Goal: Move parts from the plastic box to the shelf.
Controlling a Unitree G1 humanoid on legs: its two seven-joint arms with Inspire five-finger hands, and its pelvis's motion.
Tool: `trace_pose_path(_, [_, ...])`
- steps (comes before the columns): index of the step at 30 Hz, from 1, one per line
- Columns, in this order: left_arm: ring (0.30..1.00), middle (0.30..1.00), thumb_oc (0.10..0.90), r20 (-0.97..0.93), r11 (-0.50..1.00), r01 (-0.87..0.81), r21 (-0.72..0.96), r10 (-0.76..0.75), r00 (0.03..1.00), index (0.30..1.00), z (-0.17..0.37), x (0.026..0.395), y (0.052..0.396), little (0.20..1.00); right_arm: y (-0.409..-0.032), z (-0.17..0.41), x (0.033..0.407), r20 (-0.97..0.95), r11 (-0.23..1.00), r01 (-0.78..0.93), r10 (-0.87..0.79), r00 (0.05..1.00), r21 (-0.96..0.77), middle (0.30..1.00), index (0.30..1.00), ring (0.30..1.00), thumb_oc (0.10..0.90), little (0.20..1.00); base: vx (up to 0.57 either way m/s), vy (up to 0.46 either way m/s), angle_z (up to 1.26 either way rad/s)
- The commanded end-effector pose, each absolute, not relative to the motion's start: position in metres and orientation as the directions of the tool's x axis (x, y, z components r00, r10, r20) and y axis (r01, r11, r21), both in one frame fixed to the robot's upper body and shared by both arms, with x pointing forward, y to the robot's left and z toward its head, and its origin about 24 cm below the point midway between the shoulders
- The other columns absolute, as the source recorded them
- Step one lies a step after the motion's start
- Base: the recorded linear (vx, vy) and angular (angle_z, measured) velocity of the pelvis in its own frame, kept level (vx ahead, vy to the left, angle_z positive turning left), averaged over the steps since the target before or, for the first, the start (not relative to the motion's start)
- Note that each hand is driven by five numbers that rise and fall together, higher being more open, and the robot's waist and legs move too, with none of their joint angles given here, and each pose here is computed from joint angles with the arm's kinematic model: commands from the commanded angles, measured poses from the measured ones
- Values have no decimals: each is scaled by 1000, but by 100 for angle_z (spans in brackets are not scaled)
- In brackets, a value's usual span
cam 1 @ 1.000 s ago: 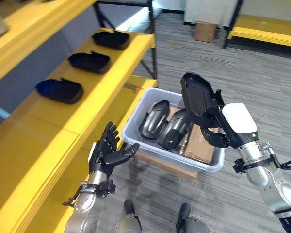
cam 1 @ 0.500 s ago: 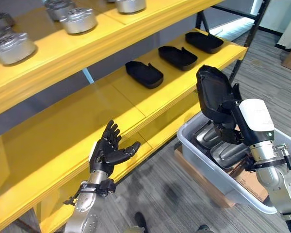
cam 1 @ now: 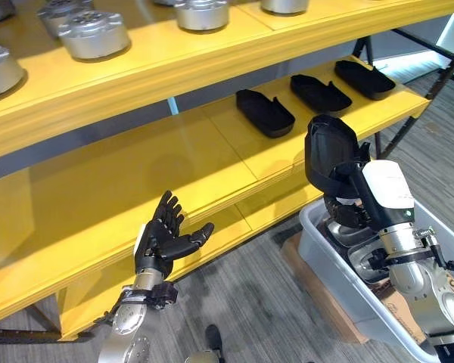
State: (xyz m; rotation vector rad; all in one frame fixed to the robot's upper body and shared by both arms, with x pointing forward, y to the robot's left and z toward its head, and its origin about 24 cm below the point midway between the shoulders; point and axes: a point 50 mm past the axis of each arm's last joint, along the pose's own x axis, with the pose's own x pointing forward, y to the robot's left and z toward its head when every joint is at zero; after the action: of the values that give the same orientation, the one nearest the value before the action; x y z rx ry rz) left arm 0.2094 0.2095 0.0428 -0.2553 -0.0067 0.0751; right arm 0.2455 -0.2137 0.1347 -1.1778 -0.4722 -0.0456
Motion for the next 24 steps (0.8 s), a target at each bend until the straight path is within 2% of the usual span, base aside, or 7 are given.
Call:
trace_pose_path(1, [1000,1000,900,317,983,-7,-182,65,946,1000,103,219,214,1000,-193,199,254,635,433,489,313,706,-757,300,300,300,400,300,131,258,36])
trace_pose_path(4, [1000,1000,900,320,983,3,-181,57,946,1000,102,222,212,1000,-195,196,252,632,436,485,303,714,-758,300,300,300,400,300,61,258,65])
trace_pose_path(11, [1000,1000,900,328,989,7,-145,41,944,1000,103,224,211,1000,-196,194,248,638,443,489,296,711,-751,300,300,300,400,300,87,-24,34])
trace_pose_path(24, [1000,1000,900,300,985,34,-171,19,954,1000,95,226,203,1000,-210,198,242,628,400,504,293,721,-765,300,300,300,400,300,151,-167,41])
